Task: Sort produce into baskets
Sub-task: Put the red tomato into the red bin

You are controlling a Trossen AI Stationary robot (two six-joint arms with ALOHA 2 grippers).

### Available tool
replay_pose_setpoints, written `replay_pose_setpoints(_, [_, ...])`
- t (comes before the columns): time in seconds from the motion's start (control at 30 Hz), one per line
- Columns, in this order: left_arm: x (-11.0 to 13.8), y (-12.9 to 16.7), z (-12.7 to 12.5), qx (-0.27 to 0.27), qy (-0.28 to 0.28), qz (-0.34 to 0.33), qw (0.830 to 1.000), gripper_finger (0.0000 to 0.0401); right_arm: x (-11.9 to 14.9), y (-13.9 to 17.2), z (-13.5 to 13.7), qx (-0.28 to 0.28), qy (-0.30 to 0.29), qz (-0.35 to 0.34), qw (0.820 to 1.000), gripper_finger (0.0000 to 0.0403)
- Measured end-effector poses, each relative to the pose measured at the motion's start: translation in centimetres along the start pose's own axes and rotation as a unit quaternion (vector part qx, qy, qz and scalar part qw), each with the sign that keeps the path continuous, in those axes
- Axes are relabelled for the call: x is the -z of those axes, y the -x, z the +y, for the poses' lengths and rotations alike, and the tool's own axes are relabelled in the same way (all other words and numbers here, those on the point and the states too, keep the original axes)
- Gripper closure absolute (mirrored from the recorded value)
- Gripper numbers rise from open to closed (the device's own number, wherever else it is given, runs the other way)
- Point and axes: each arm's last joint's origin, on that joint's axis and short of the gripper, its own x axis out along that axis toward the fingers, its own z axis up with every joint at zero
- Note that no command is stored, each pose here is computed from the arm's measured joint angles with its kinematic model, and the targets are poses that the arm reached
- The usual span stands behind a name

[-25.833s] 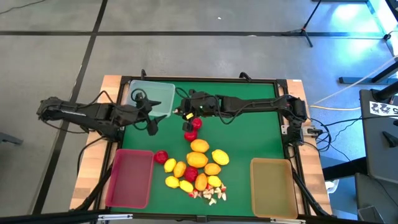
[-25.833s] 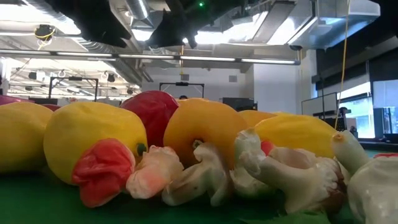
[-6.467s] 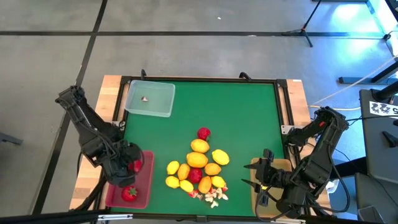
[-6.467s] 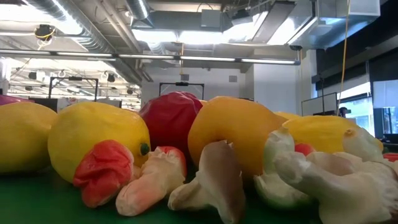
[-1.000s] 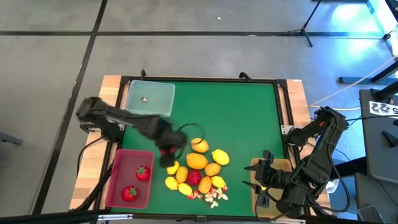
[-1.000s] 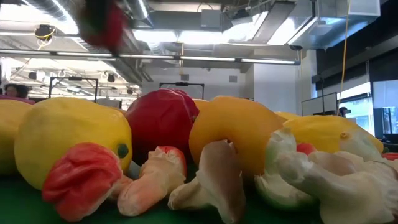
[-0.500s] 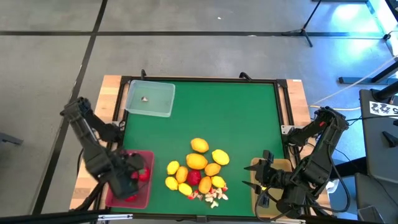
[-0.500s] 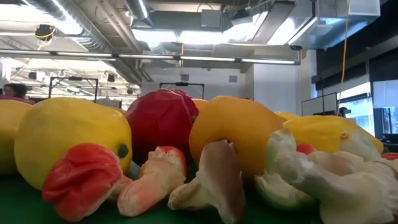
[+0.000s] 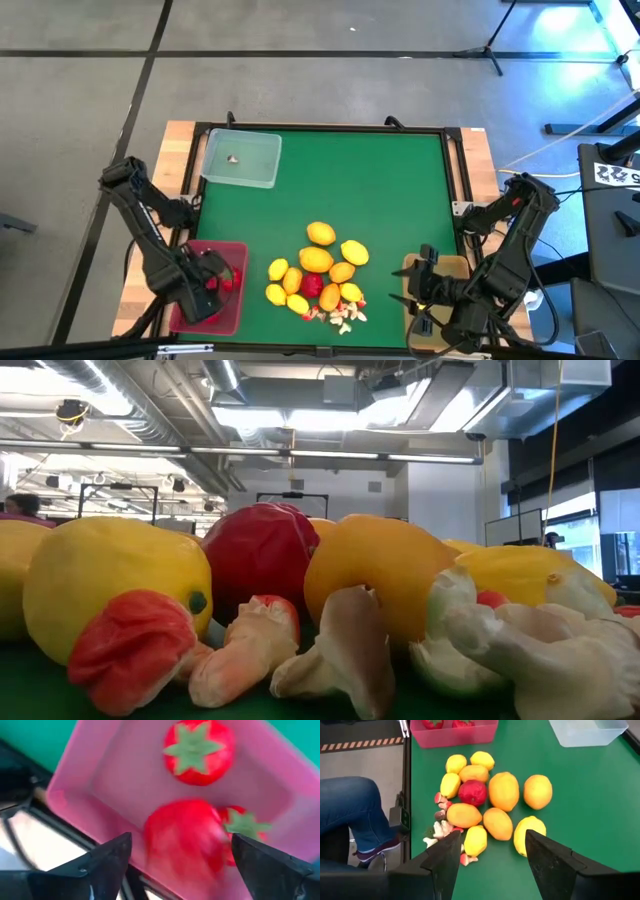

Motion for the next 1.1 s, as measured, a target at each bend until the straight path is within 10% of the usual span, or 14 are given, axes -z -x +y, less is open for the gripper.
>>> replay_pose_setpoints(0.37, [-2.6, -1.4, 0.6, -0.027, -0.047, 0.015, 0.998, 0.0052, 0.1, -0.2, 0.1, 0.001, 0.002, 0.003, 1.000, 0.0182])
replay_pose_setpoints(0.73, [-8.8, 0.4, 0.2, 0.067, -0.124, 0.002, 0.990, 0.0052, 0.1, -0.2, 0.2, 0.000, 0.002, 0.003, 1.000, 0.0182])
replay_pose_setpoints(1.1, [-14.3, 3.0, -1.5, 0.185, -0.222, -0.189, 0.939, 0.0052, 0.1, -0.2, 0.2, 0.001, 0.002, 0.003, 1.000, 0.0182])
